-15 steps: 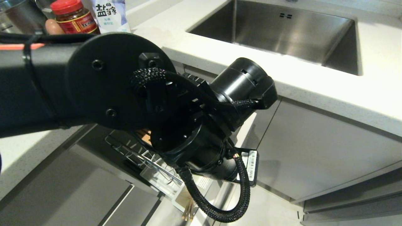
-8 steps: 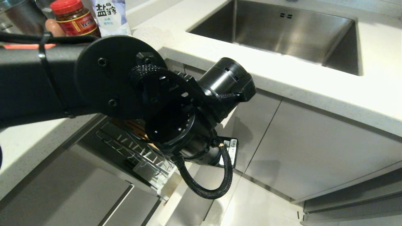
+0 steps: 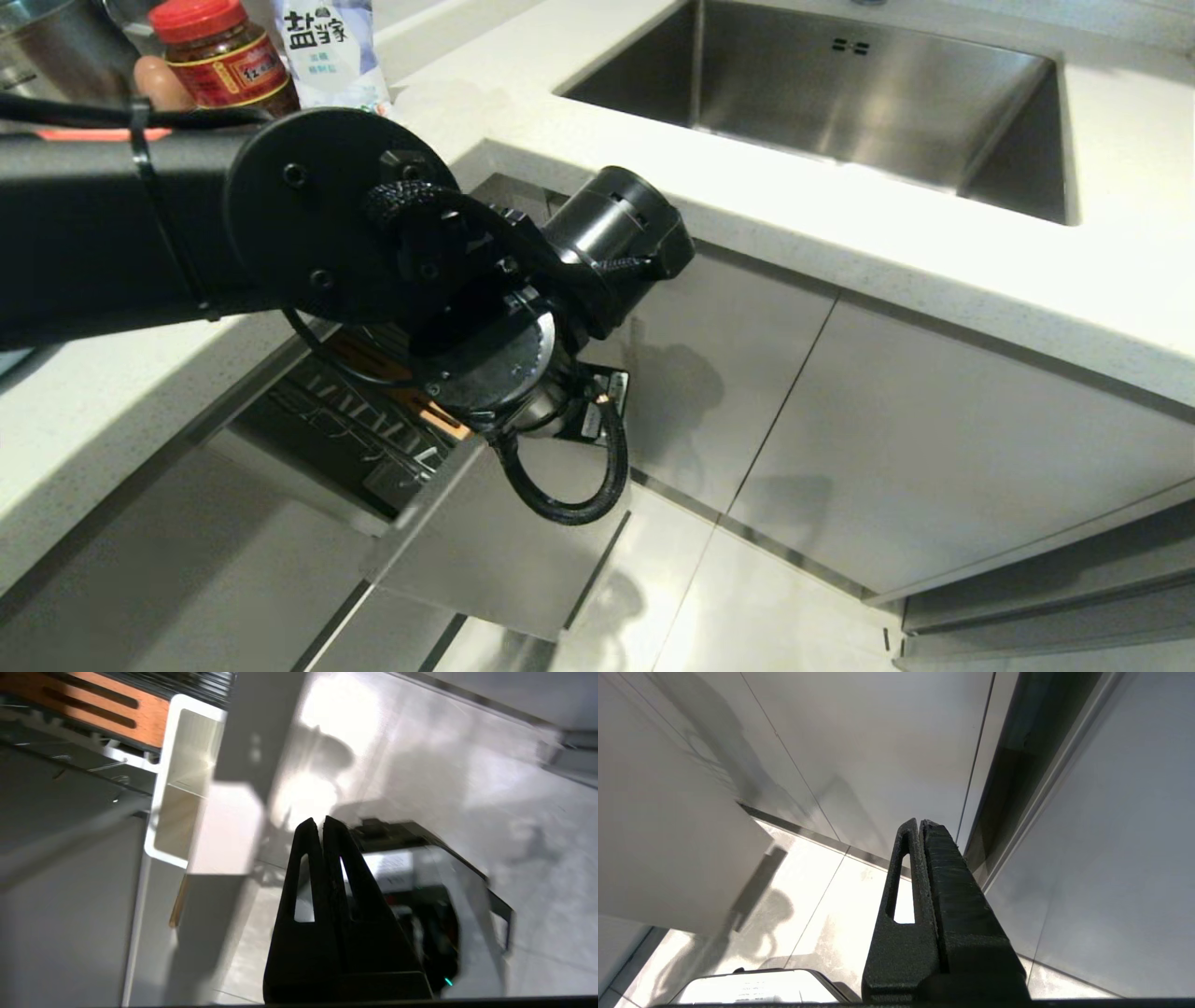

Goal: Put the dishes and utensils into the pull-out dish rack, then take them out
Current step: Close the cupboard

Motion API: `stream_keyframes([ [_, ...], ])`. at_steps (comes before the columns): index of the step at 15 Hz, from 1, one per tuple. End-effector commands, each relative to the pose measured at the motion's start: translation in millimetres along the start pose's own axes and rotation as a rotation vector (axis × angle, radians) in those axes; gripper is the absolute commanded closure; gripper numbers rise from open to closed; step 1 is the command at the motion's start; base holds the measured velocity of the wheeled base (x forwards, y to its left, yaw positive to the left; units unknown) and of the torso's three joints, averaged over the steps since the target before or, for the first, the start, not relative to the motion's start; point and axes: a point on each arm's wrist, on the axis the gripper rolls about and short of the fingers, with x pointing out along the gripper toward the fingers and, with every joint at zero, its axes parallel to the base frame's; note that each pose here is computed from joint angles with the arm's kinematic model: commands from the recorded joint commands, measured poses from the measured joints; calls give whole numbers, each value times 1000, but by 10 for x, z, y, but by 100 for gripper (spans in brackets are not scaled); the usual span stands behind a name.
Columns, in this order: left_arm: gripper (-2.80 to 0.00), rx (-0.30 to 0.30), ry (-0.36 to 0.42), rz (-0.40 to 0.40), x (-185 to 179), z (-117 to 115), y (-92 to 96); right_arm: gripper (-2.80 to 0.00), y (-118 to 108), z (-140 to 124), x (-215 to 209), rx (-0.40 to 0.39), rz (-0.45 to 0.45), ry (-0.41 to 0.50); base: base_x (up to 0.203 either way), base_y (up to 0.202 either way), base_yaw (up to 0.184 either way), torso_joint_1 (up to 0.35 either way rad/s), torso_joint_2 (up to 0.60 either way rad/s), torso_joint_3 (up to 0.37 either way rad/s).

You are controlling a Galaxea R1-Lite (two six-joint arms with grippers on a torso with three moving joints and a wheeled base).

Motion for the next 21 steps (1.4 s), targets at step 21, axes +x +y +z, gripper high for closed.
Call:
stream_keyframes([
  [21,0,-45,0,315,266,270,968,0,-1,0,-3,1,1,-4,0,0,0,0,0,0],
])
